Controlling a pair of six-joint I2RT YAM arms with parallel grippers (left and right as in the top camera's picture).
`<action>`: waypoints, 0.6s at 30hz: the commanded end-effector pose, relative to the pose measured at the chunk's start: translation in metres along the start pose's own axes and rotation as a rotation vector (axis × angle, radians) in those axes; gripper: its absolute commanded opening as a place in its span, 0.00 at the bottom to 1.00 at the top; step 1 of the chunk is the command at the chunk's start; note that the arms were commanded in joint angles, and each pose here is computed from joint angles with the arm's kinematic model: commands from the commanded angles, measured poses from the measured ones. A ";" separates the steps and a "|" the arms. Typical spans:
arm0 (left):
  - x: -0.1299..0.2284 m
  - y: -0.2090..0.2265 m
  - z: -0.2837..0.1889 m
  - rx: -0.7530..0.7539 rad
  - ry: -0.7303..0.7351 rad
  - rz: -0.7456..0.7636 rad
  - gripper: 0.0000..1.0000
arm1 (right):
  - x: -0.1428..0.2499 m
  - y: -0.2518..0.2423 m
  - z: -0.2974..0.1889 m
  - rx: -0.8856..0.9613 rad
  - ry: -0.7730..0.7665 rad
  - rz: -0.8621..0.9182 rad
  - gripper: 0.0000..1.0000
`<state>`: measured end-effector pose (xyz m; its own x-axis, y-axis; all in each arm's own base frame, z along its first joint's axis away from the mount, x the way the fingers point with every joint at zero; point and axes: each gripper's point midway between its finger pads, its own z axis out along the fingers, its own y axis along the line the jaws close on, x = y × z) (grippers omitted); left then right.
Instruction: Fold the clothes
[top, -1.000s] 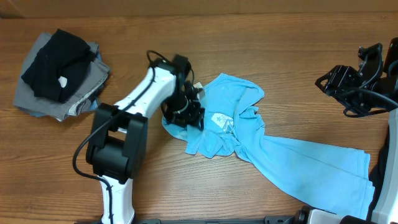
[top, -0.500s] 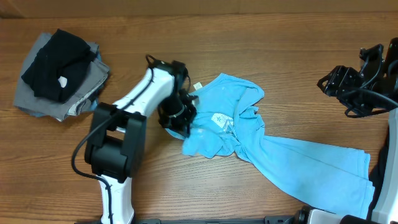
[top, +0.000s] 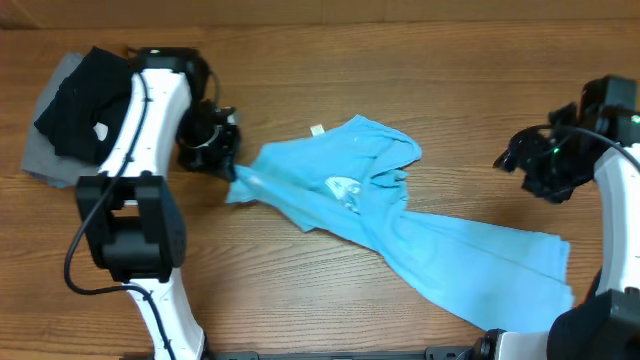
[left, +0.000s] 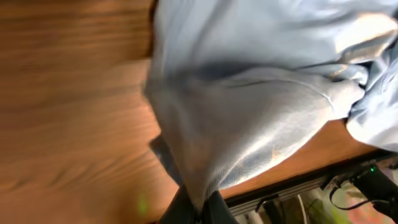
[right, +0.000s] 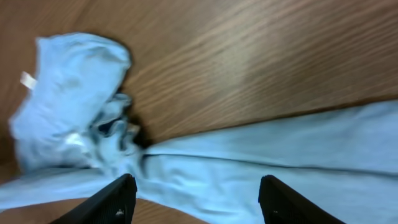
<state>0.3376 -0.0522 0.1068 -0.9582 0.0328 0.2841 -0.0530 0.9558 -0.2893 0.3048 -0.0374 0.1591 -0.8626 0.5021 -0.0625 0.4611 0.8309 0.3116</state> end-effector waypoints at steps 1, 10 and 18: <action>0.000 0.028 -0.011 -0.033 -0.012 -0.043 0.05 | 0.012 -0.001 0.019 -0.018 0.044 -0.001 0.67; 0.014 0.058 -0.028 -0.048 -0.017 -0.125 0.04 | 0.048 0.022 0.070 -0.101 0.137 -0.126 0.68; 0.027 0.077 -0.076 -0.073 -0.205 -0.187 0.04 | 0.063 0.019 0.097 -0.037 0.148 -0.052 0.68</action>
<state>0.3285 0.0255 0.1274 -0.9540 -0.1516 0.2586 -0.2085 0.9554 -0.2093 0.2784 0.0371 0.0726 -0.9330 0.3565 0.0503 0.3496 0.8640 0.3624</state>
